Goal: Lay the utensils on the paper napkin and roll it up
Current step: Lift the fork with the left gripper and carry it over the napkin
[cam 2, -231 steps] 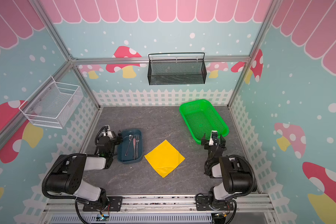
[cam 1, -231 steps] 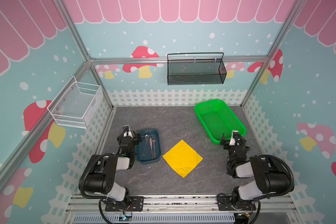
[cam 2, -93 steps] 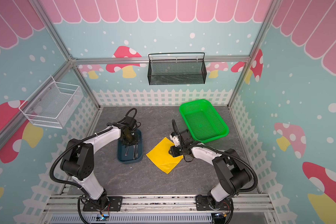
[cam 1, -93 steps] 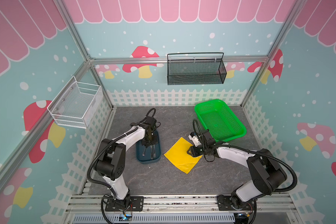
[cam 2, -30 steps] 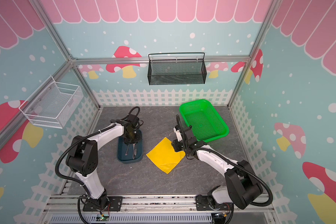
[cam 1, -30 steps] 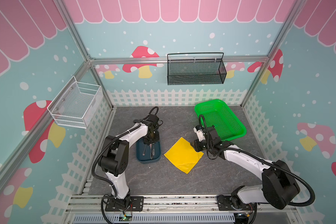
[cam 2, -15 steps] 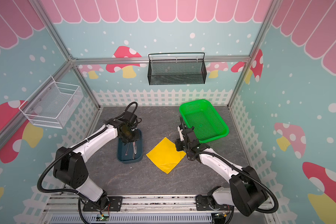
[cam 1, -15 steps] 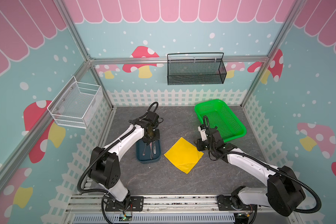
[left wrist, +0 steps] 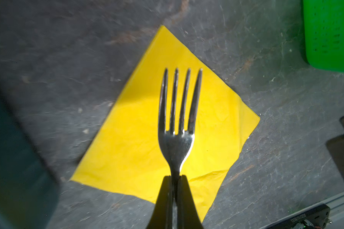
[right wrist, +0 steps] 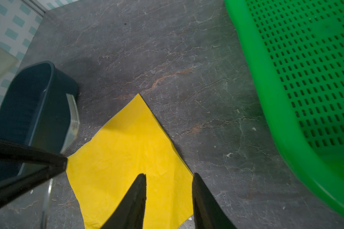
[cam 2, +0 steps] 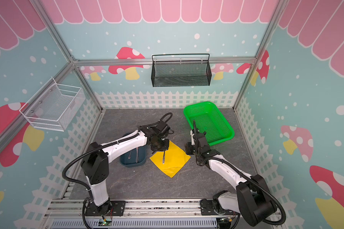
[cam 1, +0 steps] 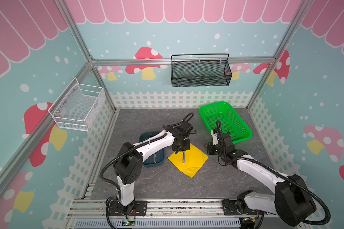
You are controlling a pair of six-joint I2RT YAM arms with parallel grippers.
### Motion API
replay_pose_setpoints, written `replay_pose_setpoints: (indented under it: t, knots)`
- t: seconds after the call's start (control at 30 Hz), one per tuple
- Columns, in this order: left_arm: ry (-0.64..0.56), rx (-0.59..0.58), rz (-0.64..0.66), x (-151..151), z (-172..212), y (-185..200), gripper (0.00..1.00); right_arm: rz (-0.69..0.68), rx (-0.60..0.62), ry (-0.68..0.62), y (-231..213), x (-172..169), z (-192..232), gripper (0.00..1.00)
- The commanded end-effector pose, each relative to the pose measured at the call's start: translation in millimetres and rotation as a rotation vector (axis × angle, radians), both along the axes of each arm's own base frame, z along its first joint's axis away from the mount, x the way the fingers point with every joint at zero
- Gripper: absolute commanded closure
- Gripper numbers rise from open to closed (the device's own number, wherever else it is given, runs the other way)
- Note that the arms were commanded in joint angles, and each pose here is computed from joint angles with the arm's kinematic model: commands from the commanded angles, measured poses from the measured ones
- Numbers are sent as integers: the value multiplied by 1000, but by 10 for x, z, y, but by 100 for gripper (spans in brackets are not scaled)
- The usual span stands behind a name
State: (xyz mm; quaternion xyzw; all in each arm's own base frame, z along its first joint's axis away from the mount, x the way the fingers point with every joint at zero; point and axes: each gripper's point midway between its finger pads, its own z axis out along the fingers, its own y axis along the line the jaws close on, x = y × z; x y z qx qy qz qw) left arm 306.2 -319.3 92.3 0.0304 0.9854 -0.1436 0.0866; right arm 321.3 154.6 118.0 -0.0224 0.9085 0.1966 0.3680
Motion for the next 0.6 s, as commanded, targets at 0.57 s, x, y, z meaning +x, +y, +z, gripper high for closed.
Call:
replay_pose_setpoints:
  t: [0.57]
  knots:
    - [53, -58, 149, 163, -522, -384, 99, 8, -5, -25, -76, -53, -3, 58]
